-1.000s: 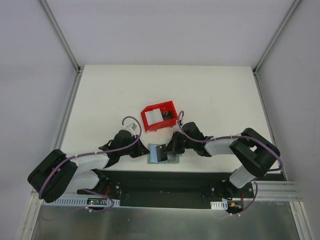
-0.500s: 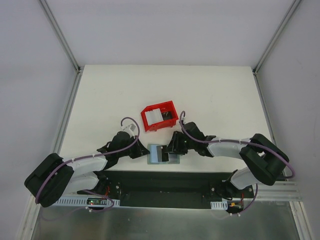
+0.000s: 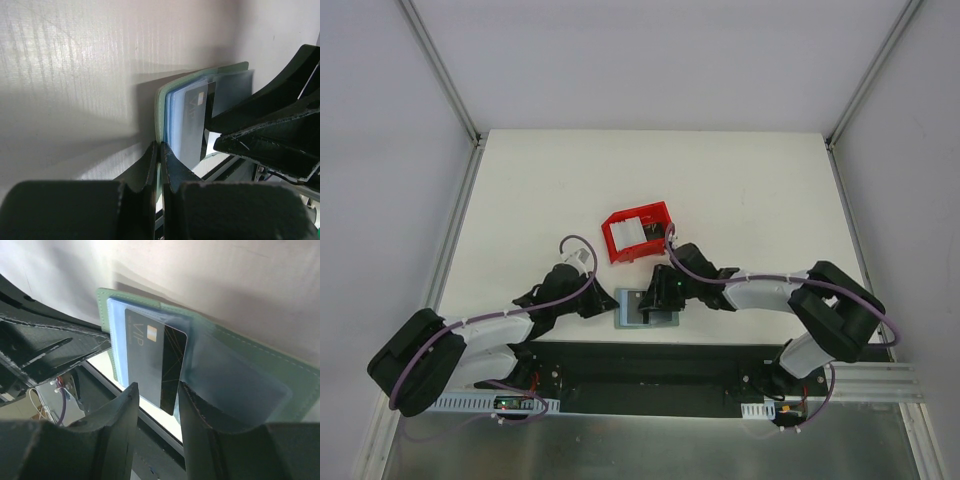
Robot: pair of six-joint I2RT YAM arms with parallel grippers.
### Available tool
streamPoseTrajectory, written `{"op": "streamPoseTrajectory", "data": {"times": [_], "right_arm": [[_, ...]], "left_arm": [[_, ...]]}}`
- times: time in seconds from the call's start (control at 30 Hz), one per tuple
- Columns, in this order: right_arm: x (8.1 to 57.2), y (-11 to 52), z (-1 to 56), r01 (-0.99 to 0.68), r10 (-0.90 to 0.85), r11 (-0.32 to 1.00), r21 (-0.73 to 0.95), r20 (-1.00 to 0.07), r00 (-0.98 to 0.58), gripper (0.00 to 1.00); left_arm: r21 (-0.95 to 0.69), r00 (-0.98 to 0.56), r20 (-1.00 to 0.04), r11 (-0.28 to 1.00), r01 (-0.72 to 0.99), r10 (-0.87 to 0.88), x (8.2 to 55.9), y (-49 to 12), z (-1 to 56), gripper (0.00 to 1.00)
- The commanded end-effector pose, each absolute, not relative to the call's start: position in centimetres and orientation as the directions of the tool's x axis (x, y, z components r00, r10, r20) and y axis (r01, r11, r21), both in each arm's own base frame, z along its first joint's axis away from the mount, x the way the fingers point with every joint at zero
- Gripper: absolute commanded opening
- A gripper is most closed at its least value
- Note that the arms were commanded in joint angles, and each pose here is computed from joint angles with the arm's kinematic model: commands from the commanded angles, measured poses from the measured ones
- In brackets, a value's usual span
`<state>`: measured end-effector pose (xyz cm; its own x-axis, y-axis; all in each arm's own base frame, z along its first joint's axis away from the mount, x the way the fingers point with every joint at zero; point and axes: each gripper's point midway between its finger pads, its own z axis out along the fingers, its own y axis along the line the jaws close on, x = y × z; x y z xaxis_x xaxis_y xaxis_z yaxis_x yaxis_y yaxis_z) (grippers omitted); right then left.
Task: Put the credit cards into the card holder
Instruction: Insert the credit card into the card holder.
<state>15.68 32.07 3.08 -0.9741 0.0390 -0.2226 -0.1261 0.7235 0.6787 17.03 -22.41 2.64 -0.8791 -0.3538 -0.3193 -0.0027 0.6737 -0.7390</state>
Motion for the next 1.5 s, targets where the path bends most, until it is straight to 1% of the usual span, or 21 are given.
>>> {"op": "streamPoseTrajectory", "data": {"times": [0.0,0.3,0.47,0.53,0.7,0.83,1.0,1.27,1.47], "right_arm": [[15.5,34.2,4.6,-0.144,0.015,0.692,0.707,-0.213,-0.977,0.39],[15.7,36.1,5.2,-0.194,-0.034,0.66,0.726,-0.229,-0.973,0.37],[15.8,36.1,5.0,-0.211,-0.046,0.667,0.715,-0.242,-0.969,0.37],[16.0,35.0,4.7,-0.216,-0.045,0.705,0.676,-0.261,-0.964,0.38],[17.4,31.5,5.1,-0.255,-0.065,0.826,0.503,-0.365,-0.929,0.45],[17.5,31.0,6.3,-0.302,-0.105,0.849,0.434,-0.421,-0.901,0.49],[17.2,32.6,7.6,-0.367,-0.163,0.857,0.362,-0.485,-0.859,0.53],[16.5,35.4,6.9,-0.422,-0.236,0.843,0.335,-0.474,-0.848,0.54],[16.4,36.2,6.2,-0.442,-0.27,0.839,0.317,-0.462,-0.844,0.56]], "left_arm": [[-0.748,-0.854,-0.326,0.664,-0.03,-0.406,17.6,-21.9,2.8,0.0],[-0.75,-0.854,-0.334,0.661,-0.015,-0.398,17.4,-22.2,3.0,0.0],[-0.755,-0.852,-0.338,0.656,-0.008,-0.4,17.5,-22.3,3.2,0.0],[-0.756,-0.848,-0.342,0.655,-0.008,-0.405,17.4,-22.2,3.2,0.0],[-0.757,-0.833,-0.362,0.654,0.0,-0.419,17.5,-21.8,4.0,0.0],[-0.762,-0.823,-0.376,0.648,0.013,-0.426,17.6,-21.7,4.8,0.0],[-0.768,-0.819,-0.381,0.641,0.022,-0.429,17.7,-21.7,5.4,0.0],[-0.769,-0.82,-0.381,0.639,0.023,-0.428,17.7,-21.8,5.4,0.0],[-0.77,-0.817,-0.381,0.638,0.022,-0.432,17.8,-21.8,5.4,0.0]]}}
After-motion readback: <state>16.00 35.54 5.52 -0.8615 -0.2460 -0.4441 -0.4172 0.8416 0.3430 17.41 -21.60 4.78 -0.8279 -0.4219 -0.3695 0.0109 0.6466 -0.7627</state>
